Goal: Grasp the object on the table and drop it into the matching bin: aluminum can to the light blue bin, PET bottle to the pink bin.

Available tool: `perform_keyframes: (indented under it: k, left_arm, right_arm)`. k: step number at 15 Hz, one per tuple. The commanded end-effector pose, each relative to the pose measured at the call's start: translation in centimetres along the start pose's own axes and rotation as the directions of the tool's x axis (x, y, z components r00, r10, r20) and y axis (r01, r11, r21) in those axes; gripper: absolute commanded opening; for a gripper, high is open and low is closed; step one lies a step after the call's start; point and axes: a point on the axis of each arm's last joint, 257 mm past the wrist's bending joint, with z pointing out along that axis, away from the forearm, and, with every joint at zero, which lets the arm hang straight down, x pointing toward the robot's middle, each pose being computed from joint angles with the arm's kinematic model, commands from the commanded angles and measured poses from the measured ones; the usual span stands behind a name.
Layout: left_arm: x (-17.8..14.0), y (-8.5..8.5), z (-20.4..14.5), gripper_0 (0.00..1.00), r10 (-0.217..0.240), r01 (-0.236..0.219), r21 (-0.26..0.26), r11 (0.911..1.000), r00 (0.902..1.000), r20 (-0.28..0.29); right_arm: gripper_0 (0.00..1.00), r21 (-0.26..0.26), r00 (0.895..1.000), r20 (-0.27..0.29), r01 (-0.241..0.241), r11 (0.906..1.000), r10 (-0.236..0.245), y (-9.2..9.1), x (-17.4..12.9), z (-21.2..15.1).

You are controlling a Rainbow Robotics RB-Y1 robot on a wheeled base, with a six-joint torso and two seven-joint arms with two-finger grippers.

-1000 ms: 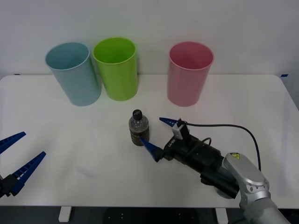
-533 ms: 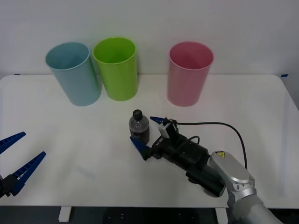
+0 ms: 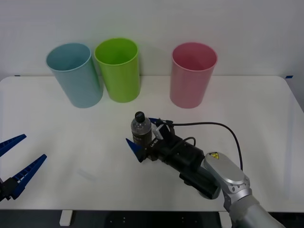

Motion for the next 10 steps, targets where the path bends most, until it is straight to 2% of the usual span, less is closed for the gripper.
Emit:
perform_keyframes:
  k: [1, 3, 4, 5, 6, 10]
  left_arm:
    - [0.00, 0.00, 0.00, 1.00, 0.000, 0.000, 0.000, 1.0000, 1.0000, 0.000]
    - [0.00, 0.00, 0.00, 1.00, 0.000, 0.000, 0.000, 1.0000, 1.0000, 0.000]
    - [0.00, 0.00, 0.00, 1.00, 0.000, 0.000, 0.000, 1.0000, 1.0000, 0.000]
    - [0.00, 0.00, 0.00, 1.00, 0.000, 0.000, 0.000, 1.0000, 1.0000, 0.000]
    - [0.00, 0.00, 0.00, 1.00, 0.000, 0.000, 0.000, 1.0000, 1.0000, 0.000]
    - [0.00, 0.00, 0.00, 1.00, 0.000, 0.000, 0.000, 1.0000, 1.0000, 0.000]
  right_arm:
    - [1.00, 0.009, 1.000, -0.001, -0.001, 1.0000, 0.001, 0.02, -0.08, 0.25]
    - [1.00, 0.014, 1.000, -0.001, 0.000, 0.9999, 0.000, -0.04, -0.15, 0.34]
    - [0.80, 0.014, 1.000, -0.004, 0.005, 0.9999, -0.005, 0.00, -0.03, 0.34]
    - [0.15, 0.015, 1.000, -0.005, 0.002, 0.9999, -0.002, 0.06, -0.04, 0.40]
    - [0.00, 0.018, 1.000, -0.004, 0.003, 0.9998, -0.003, -0.01, -0.08, 0.41]
    - [0.00, 0.021, 1.000, -0.006, -0.003, 0.9998, 0.003, -0.08, -0.05, 0.41]
